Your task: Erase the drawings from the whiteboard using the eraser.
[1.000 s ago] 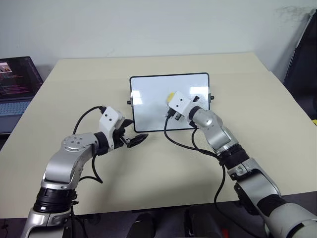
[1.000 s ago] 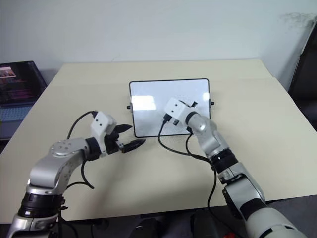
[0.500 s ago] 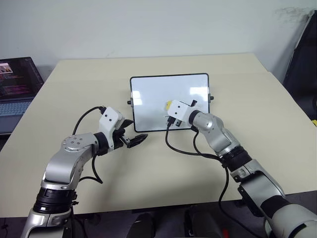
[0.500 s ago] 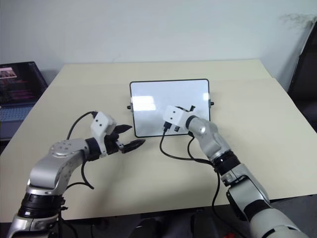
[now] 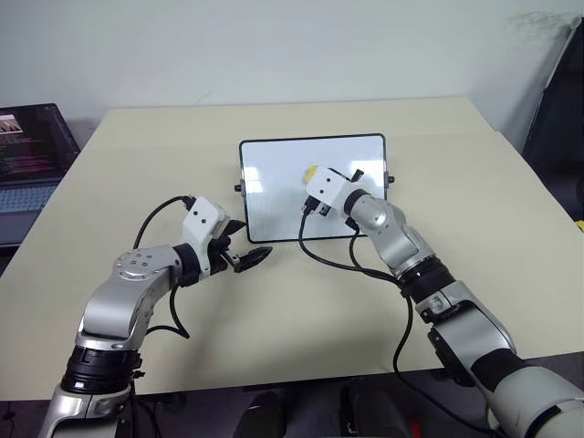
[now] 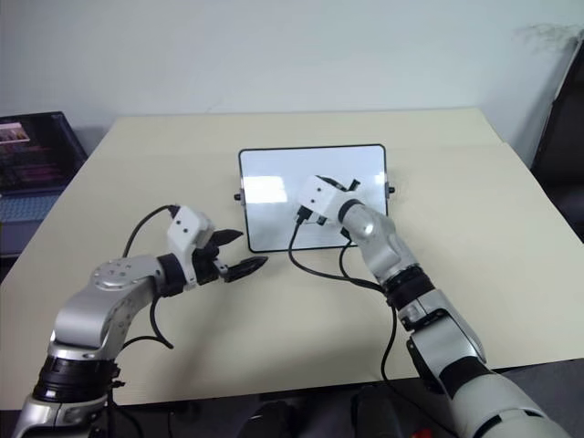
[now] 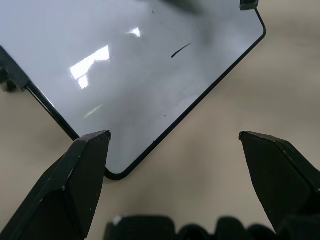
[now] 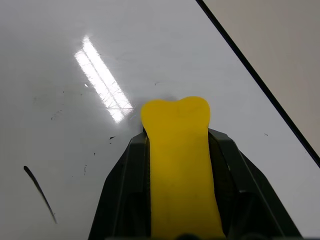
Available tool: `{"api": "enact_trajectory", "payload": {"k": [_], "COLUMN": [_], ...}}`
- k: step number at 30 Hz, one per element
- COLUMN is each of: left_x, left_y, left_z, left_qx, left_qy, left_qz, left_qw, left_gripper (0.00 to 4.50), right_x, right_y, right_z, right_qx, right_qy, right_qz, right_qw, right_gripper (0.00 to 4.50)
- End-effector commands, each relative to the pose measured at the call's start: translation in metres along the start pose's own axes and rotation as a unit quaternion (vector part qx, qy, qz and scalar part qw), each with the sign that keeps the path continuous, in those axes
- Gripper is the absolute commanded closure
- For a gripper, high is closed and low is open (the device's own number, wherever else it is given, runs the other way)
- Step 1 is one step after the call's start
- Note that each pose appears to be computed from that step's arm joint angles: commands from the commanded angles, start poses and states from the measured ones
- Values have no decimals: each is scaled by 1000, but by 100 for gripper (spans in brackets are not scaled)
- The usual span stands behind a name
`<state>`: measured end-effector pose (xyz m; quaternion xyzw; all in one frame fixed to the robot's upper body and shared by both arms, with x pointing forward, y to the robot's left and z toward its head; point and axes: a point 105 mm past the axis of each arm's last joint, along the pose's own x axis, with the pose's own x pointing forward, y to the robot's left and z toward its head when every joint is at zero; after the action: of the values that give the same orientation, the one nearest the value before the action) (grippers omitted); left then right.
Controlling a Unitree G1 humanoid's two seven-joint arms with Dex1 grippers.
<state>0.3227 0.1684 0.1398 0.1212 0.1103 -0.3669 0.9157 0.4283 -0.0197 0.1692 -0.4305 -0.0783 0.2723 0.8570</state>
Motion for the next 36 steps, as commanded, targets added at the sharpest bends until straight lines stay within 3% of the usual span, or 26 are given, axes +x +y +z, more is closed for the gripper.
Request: {"api": "enact_trajectory", "payload": {"k": [1, 14, 19, 25, 31, 36], "left_x": [-3, -1, -5, -19, -22, -19], "left_y": [-2, -1, 6, 37, 35, 24], "left_z": [10, 9, 5, -5, -14, -15], "left_qx": [9, 7, 0, -15, -15, -9], "left_qy": [-16, -15, -13, -14, -6, -2], "left_qz": [-1, -1, 19, 106, 106, 74], "left_qw": [1000, 1000, 1000, 994, 994, 997], "left_gripper": [0, 0, 0, 0, 0, 0], "right_x": [-6, -13, -17, -57, -96, -126], "right_y": [22, 37, 19, 15, 30, 40], "right_z": [-24, -27, -10, 13, -1, -24], "right_qx": [-4, -19, 71, 264, 273, 218], "right_qy": [40, 45, 1, -105, -106, -69], "right_qz": [52, 84, 52, 72, 83, 79], "right_qw": [998, 995, 996, 956, 952, 970], "right_gripper": [332, 332, 332, 333, 333, 333]}}
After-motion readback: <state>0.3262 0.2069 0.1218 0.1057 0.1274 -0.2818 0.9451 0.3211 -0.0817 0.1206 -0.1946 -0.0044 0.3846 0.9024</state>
